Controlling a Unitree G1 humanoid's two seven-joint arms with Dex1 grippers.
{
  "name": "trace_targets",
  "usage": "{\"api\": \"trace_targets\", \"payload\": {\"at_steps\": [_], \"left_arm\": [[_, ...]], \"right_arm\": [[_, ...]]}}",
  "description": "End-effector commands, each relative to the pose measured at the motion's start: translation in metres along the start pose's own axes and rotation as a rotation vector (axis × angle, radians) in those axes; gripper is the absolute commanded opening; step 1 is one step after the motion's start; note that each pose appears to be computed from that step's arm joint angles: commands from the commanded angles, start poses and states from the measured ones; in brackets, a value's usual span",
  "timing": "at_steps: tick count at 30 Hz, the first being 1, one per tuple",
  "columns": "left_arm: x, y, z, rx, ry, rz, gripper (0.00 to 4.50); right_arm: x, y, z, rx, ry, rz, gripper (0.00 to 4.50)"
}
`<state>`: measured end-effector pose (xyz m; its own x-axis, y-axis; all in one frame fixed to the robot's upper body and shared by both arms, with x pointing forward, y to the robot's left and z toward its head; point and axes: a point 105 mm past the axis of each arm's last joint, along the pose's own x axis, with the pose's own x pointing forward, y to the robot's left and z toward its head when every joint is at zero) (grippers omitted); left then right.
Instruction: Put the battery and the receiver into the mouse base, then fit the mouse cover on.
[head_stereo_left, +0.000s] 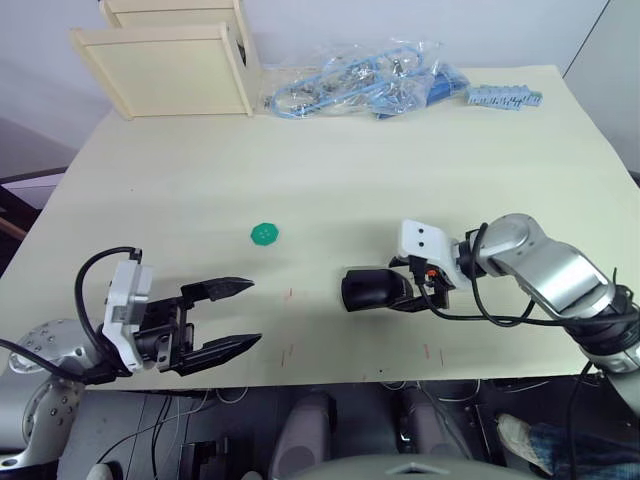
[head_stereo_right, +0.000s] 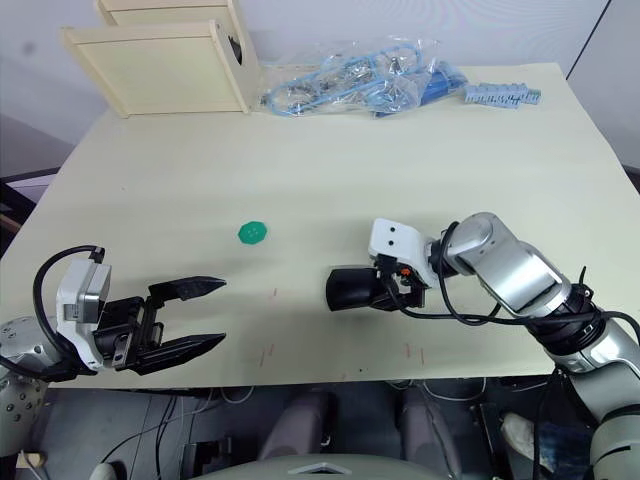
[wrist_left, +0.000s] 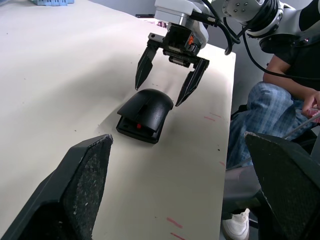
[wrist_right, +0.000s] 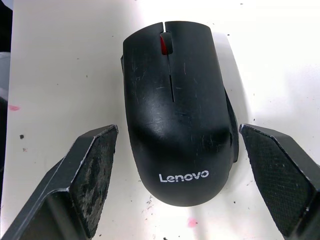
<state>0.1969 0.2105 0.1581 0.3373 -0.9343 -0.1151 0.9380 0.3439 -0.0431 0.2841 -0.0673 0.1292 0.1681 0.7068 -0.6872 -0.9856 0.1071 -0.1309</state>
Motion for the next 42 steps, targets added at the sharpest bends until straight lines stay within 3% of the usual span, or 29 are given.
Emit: {"api": "trace_targets", "payload": {"at_steps": [1,35,36,37,42], "left_arm": [[-0.0002,-0.0014,0.0039,0.020,0.002,-0.010,4.50],[-0.0019,-0.0012,0.0029,0.022,0.006,-0.007,4.50],[-0.0019,-0.0012,0.0028,0.022,0.006,-0.007,4.50],[-0.0019,-0.0011,0.0028,0.022,0.005,-0.008,4.50],[-0.0019,-0.0009,0.0025,0.022,0.006,-0.007,4.50]], "right_arm": [[-0.0059,-0.0004,0.0081,-0.054,-0.027,-0.029,4.10],[0.0029,0.0041,0.0008,-0.070,-0.014,-0.021,4.10],[0.0032,0.0042,0.0007,-0.070,-0.014,-0.021,3.55],[0.0034,0.0046,0.0007,-0.073,-0.014,-0.018,3.31],[0.0039,0.0041,0.0006,-0.073,-0.014,-0.020,3.31]]}}
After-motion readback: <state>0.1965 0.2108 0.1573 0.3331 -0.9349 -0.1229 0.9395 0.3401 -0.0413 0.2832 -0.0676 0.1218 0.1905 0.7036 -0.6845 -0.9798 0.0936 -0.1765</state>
